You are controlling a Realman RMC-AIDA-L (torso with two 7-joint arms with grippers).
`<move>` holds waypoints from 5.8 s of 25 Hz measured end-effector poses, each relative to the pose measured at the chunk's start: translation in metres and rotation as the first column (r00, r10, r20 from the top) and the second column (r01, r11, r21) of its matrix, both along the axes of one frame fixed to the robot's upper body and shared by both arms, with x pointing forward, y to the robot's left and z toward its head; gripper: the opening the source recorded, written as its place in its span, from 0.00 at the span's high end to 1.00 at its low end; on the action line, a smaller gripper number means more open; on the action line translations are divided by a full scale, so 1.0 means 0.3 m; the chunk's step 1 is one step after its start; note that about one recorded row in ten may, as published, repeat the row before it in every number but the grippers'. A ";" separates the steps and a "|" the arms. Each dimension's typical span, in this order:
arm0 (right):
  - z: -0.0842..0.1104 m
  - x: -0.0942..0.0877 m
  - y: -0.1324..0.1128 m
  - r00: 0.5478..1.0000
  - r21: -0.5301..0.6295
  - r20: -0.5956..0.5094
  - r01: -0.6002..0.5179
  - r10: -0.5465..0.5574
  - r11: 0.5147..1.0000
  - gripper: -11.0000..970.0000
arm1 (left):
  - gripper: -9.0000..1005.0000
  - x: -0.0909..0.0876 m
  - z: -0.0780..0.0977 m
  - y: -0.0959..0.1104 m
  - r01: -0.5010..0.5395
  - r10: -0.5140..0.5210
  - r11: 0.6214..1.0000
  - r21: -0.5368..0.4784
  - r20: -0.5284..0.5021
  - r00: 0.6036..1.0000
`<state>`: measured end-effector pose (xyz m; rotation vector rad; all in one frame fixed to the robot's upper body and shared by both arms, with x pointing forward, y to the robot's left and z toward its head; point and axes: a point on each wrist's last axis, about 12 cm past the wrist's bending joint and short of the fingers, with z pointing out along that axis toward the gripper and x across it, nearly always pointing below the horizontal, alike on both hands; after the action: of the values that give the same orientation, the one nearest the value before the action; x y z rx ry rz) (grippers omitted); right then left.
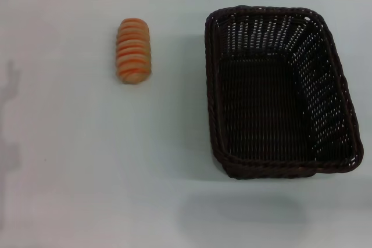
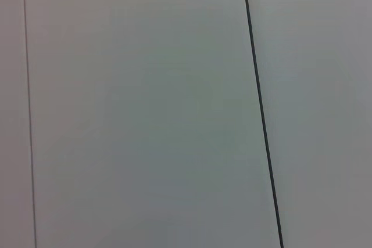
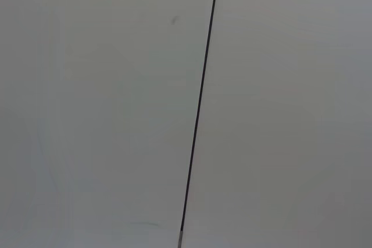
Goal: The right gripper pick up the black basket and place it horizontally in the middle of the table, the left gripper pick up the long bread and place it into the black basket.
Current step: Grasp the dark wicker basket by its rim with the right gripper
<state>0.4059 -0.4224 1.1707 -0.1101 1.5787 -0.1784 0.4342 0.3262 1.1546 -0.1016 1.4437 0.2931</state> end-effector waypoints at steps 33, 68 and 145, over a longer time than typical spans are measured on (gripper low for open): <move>0.235 0.124 0.146 0.984 -0.070 -0.170 -0.066 0.054 0.995 0.28 | 0.17 -0.011 -0.021 0.007 0.002 -0.002 1.000 -0.005 -0.051 0.999; 0.178 0.398 0.586 0.759 0.026 -0.637 -0.150 0.132 0.988 0.33 | 0.17 0.062 -0.047 0.013 0.069 -0.060 0.995 0.068 -0.128 0.990; -0.100 0.329 0.678 0.646 0.091 -0.734 -0.211 0.209 0.973 0.76 | 0.18 0.050 -0.026 0.088 0.096 -0.067 0.985 0.144 -0.195 0.979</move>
<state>0.5045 -0.2191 1.1405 -0.4133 2.3742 0.0700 0.4493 0.3526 1.1468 0.1133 1.6039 0.3518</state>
